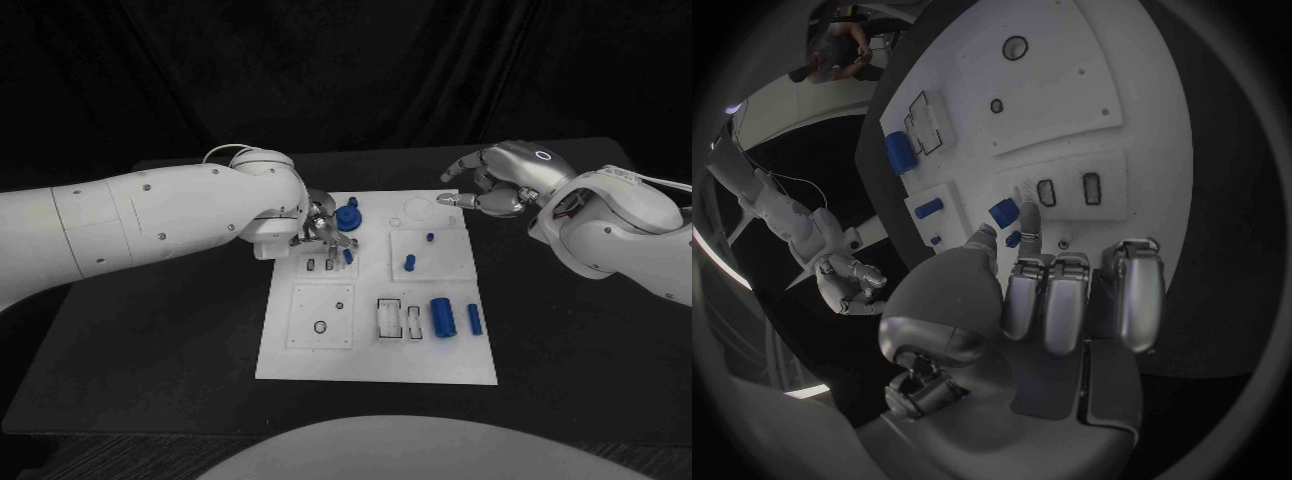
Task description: Assemble the parts on the task board
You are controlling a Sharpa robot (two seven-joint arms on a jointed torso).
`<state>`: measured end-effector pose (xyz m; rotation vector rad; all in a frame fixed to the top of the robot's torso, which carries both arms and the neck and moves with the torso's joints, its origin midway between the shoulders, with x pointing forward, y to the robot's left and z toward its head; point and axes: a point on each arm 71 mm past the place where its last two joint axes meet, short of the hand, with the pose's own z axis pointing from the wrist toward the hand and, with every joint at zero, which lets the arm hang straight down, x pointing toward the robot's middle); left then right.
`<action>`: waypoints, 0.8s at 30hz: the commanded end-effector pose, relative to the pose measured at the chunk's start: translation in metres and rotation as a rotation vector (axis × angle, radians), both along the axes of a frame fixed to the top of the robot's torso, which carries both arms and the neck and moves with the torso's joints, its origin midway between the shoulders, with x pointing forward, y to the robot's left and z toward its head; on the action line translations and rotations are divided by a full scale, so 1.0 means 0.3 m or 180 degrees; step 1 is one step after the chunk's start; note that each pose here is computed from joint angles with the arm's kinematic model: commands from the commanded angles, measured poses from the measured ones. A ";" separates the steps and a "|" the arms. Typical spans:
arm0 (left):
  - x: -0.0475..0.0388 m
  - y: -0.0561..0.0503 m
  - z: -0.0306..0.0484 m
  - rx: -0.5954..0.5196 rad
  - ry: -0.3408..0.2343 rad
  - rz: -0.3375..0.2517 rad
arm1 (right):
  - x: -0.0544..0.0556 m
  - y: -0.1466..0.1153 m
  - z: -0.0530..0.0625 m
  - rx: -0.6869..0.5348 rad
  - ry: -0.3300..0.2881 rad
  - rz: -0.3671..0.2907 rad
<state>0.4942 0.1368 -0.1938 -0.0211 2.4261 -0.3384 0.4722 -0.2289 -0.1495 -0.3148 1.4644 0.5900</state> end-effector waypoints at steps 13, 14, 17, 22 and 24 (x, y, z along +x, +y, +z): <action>-0.009 -0.026 -0.016 -0.0055 0.0057 -0.0115 | -0.001 0.007 -0.003 0.0015 -0.0042 0.0022; -0.009 -0.026 -0.017 -0.0055 0.0058 -0.0116 | -0.001 0.008 -0.004 0.0014 -0.0041 0.0023; -0.010 -0.028 -0.019 -0.0056 0.0065 -0.0122 | 0.000 0.009 -0.004 0.0012 -0.0038 0.0027; -0.012 -0.032 -0.022 -0.0062 0.0069 -0.0133 | 0.001 0.010 -0.005 0.0009 -0.0035 0.0027; -0.012 -0.034 -0.022 -0.0066 0.0070 -0.0138 | 0.001 0.010 -0.005 0.0008 -0.0034 0.0026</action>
